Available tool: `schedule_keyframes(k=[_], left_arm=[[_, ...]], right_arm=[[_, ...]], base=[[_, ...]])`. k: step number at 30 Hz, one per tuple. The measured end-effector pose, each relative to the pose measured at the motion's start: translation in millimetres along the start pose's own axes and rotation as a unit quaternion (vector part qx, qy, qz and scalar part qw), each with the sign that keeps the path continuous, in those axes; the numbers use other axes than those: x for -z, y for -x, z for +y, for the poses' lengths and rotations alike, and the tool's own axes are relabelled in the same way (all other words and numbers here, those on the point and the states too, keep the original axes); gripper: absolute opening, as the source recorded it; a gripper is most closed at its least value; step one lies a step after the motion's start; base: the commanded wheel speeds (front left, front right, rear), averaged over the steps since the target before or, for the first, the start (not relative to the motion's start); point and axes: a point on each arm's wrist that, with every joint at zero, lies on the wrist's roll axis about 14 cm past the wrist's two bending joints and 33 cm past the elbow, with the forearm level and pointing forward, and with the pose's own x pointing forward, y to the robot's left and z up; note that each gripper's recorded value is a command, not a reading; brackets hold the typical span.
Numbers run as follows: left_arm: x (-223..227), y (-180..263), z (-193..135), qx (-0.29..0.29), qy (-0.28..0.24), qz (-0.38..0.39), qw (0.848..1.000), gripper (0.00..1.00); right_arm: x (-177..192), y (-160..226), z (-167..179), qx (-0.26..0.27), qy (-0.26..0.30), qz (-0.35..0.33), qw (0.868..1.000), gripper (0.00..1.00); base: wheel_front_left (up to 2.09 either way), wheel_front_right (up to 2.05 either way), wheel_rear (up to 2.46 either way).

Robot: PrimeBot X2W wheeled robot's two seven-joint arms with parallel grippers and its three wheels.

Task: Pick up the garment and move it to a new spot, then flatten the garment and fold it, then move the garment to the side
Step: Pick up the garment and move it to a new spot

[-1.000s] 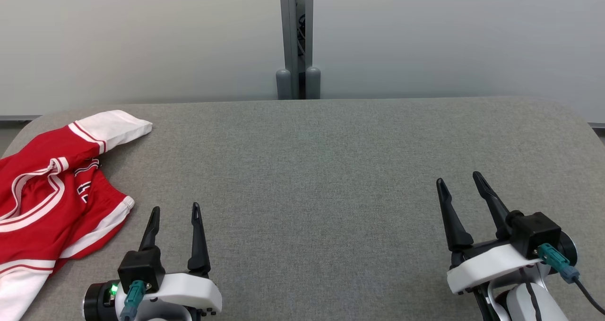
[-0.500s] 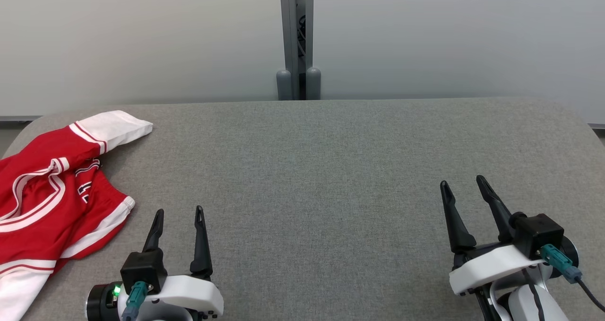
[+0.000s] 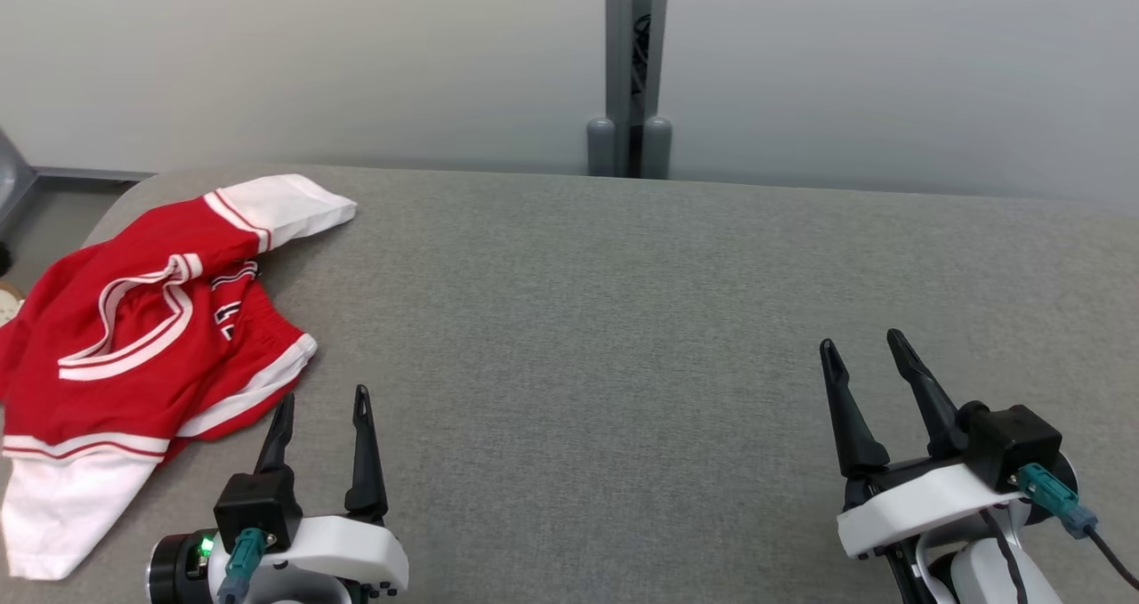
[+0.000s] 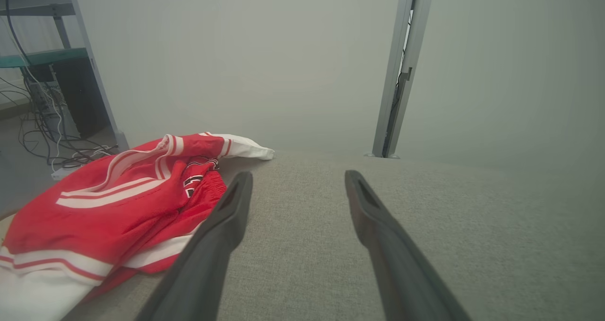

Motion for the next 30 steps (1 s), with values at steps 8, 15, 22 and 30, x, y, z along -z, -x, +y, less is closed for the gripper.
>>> schedule_keyframes(k=[8,15,22,30], left_arm=[[-3,20,49,-0.065,-0.013,-0.004,0.998,1.00],[-6,49,92,-0.128,-0.016,-0.010,0.992,1.00],[-9,80,123,-0.175,-0.024,-0.016,0.984,1.00],[-17,97,146,-0.223,-0.013,-0.031,0.974,1.00]], right_arm=[[11,-18,47,-0.068,-0.021,0.012,0.997,1.00],[17,-27,91,-0.129,-0.034,0.019,0.991,1.00],[17,-27,142,-0.199,-0.044,0.023,0.979,1.00],[26,-25,176,-0.249,-0.041,0.038,0.967,1.00]], base=[[0.00,0.00,0.00],[0.00,0.00,0.00],[0.00,0.00,0.00],[0.00,0.00,0.00]])
